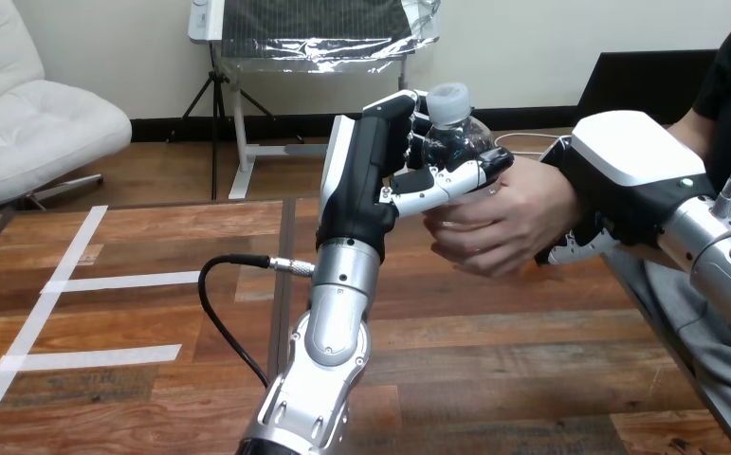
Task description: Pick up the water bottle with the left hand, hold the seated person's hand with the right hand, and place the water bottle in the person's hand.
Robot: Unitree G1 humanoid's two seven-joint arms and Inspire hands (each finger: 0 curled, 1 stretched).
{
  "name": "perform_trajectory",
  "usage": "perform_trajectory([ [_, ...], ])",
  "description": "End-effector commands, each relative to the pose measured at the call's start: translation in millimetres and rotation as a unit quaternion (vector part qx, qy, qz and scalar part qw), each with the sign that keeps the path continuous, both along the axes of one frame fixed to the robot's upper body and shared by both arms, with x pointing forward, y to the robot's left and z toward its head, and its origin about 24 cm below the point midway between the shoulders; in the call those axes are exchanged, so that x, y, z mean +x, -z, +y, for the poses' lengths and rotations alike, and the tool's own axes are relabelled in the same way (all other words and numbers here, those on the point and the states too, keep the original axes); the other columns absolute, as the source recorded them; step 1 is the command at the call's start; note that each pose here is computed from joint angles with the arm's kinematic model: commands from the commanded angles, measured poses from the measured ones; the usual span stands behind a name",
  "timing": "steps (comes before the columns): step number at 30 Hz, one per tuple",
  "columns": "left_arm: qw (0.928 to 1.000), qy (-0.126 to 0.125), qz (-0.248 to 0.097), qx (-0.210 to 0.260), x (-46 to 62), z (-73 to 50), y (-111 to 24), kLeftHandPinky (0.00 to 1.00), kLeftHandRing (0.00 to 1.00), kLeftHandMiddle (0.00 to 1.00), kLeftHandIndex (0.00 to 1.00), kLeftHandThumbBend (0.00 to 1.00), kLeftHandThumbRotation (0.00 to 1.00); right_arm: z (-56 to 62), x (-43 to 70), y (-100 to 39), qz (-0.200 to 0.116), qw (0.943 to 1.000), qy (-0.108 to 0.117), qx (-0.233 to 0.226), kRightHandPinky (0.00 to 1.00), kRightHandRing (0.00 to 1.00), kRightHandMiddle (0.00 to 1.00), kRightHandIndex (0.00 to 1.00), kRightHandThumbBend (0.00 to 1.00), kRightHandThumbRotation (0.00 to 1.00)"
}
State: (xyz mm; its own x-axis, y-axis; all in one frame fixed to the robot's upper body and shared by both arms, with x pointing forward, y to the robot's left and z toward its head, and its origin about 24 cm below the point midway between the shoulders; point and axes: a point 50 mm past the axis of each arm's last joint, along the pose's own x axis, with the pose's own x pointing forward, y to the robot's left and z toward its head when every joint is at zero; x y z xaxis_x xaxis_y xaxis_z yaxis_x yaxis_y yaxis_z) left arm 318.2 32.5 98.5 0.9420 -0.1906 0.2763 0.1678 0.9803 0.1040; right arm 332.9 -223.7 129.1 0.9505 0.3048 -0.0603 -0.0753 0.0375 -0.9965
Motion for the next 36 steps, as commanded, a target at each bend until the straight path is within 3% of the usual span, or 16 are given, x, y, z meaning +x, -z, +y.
perform_trajectory([
  [1, 0.997, 0.039, -0.061, -0.027, -0.6, -26.6, -34.7, 0.39, 0.4, 0.42, 0.49, 0.59, 0.0, -0.1, 1.0, -13.5, -0.028, 0.9996, -0.001, 0.002, 0.18, 0.23, 0.32, 0.32, 0.76, 0.0],
  [36, 0.997, 0.035, -0.064, -0.027, -4.0, -23.9, -31.5, 0.4, 0.4, 0.42, 0.49, 0.57, 0.0, -1.2, 2.1, -9.0, -0.029, 0.9996, 0.004, 0.007, 0.16, 0.22, 0.3, 0.3, 0.76, 0.0],
])
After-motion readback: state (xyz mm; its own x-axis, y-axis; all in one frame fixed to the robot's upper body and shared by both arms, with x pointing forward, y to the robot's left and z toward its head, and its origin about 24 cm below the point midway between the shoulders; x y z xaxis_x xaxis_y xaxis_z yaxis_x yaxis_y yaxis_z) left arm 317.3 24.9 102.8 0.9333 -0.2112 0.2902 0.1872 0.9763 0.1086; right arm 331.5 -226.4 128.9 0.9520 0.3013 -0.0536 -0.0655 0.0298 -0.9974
